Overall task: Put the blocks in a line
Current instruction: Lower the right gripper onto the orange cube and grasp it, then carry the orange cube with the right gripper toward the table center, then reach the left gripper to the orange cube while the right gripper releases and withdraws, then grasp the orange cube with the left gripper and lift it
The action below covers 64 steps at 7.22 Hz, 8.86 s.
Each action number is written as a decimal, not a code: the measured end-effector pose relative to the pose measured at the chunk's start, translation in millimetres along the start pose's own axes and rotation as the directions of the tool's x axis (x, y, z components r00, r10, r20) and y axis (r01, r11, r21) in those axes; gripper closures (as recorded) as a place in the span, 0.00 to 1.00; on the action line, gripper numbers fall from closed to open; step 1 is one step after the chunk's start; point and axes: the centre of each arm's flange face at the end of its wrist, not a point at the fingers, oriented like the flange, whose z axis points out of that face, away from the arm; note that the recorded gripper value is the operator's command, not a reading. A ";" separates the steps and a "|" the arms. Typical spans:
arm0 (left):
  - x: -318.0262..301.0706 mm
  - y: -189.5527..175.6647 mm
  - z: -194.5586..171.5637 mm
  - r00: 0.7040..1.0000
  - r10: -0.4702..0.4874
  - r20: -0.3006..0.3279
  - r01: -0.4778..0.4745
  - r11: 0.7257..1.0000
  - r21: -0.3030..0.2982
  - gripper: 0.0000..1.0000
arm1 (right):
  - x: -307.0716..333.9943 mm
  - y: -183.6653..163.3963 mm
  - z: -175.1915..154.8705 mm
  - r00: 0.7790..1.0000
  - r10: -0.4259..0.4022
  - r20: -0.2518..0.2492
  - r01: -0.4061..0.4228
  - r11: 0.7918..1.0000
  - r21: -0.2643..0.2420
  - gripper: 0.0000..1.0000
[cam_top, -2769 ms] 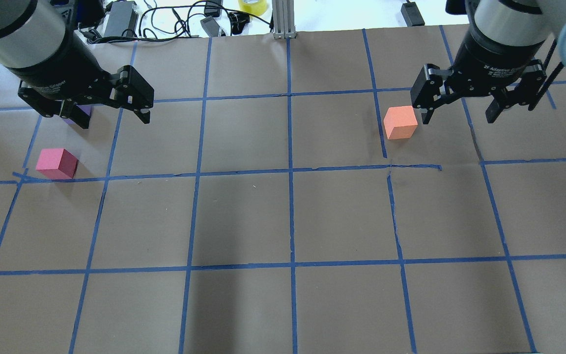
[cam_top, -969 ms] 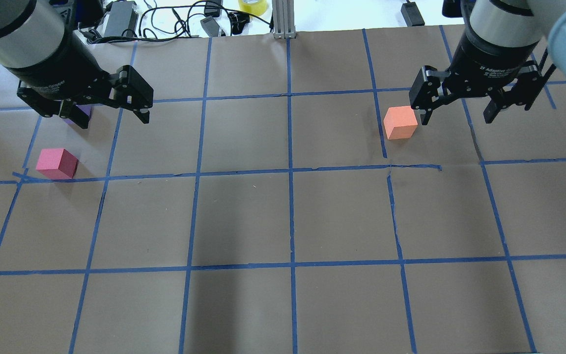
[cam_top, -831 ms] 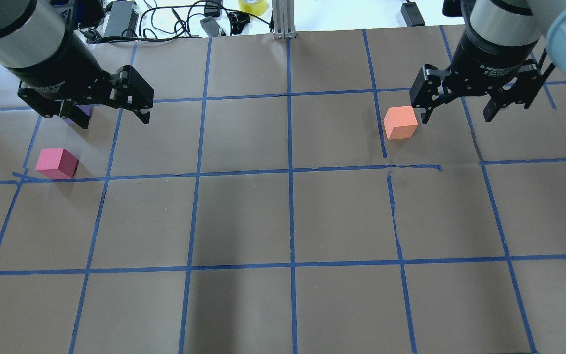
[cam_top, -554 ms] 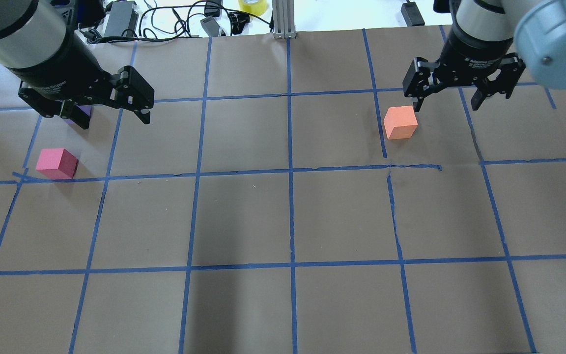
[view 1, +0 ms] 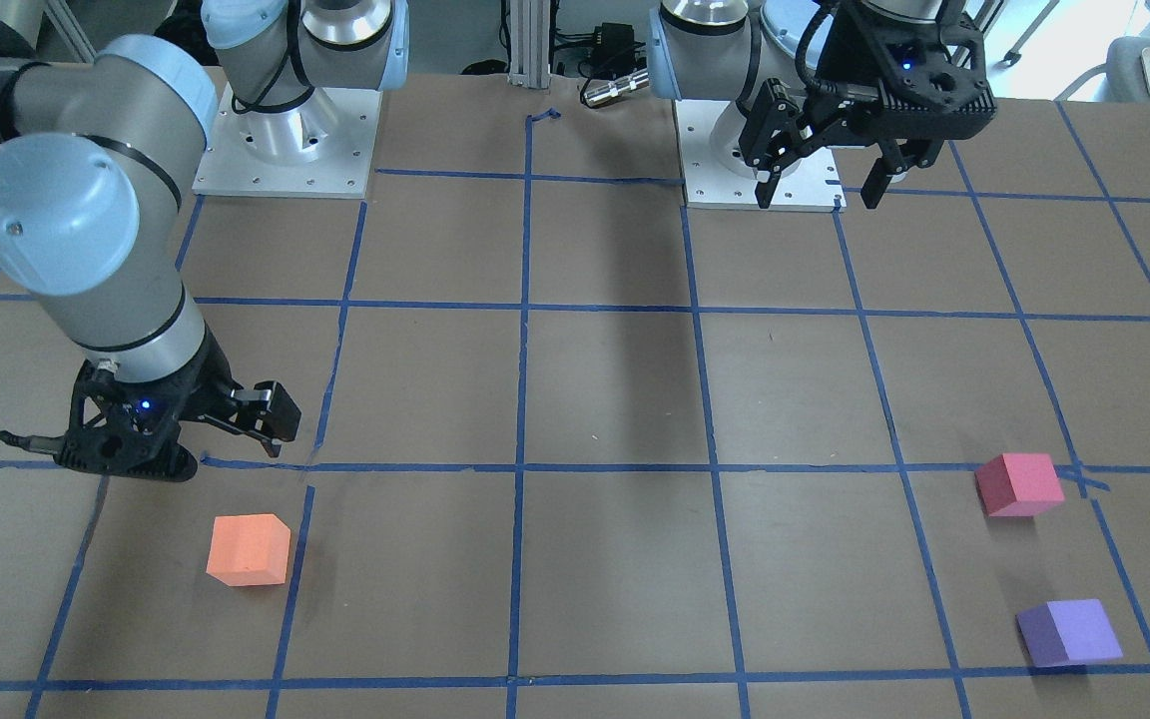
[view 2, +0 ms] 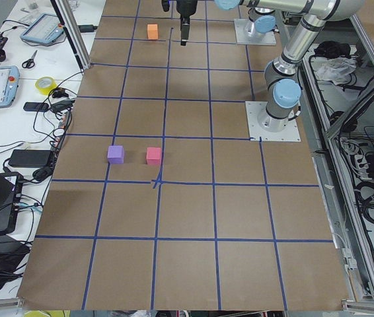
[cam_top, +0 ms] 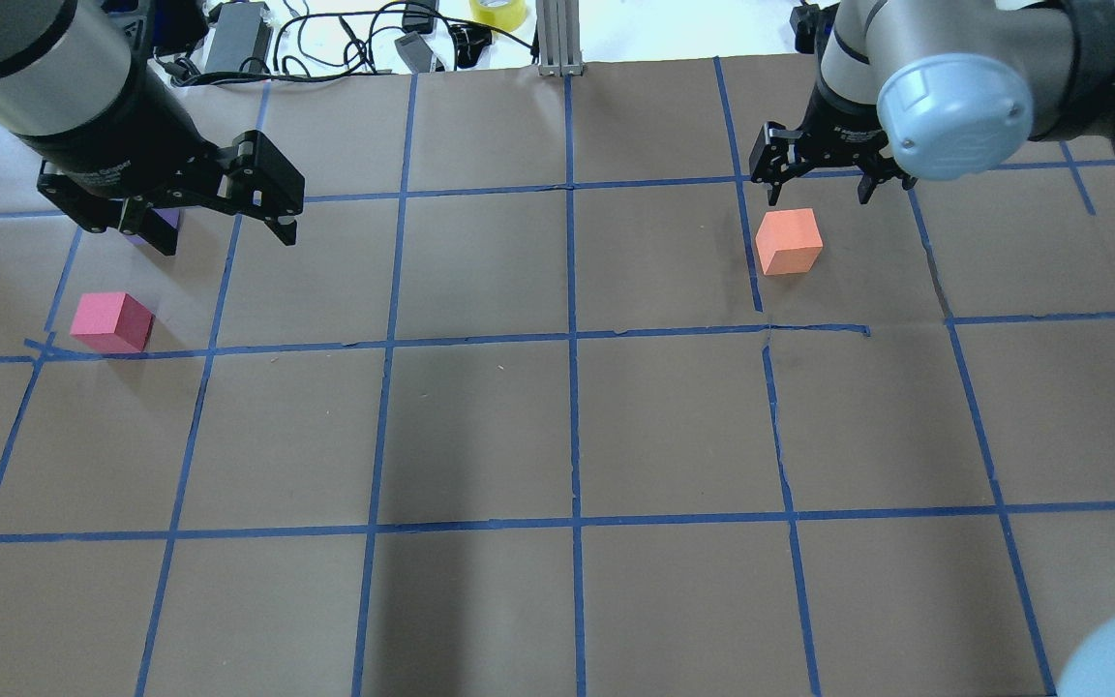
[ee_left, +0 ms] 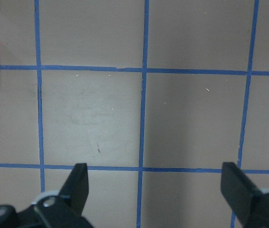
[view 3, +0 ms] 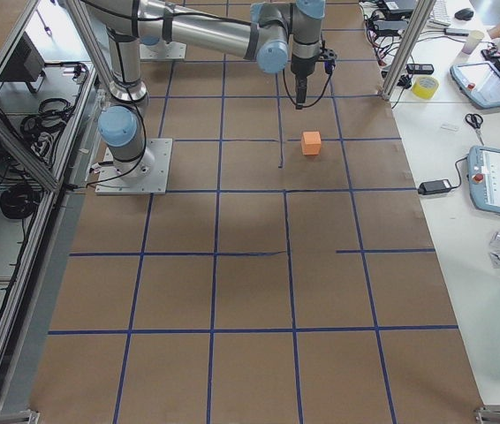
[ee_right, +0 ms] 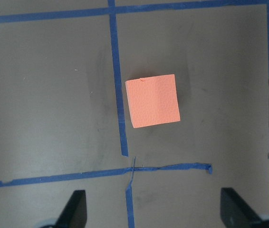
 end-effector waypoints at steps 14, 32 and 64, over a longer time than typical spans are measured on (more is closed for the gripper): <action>-2.5 4.5 -5.8 1.000 -0.005 0.002 0.005 1.000 0.003 0.00 | 19.6 -52.2 143.8 0.991 -0.117 0.064 0.120 0.991 -0.053 1.00; -1.9 5.0 -2.1 1.000 0.007 0.007 -0.007 1.000 -0.016 0.00 | -312.0 3.8 118.7 0.990 -0.101 0.101 0.096 0.994 0.053 0.00; 169.1 -163.0 294.2 0.996 -0.062 0.066 0.062 0.998 0.000 0.80 | -19.8 130.3 -138.3 0.992 -0.105 0.066 0.106 0.994 -0.011 0.00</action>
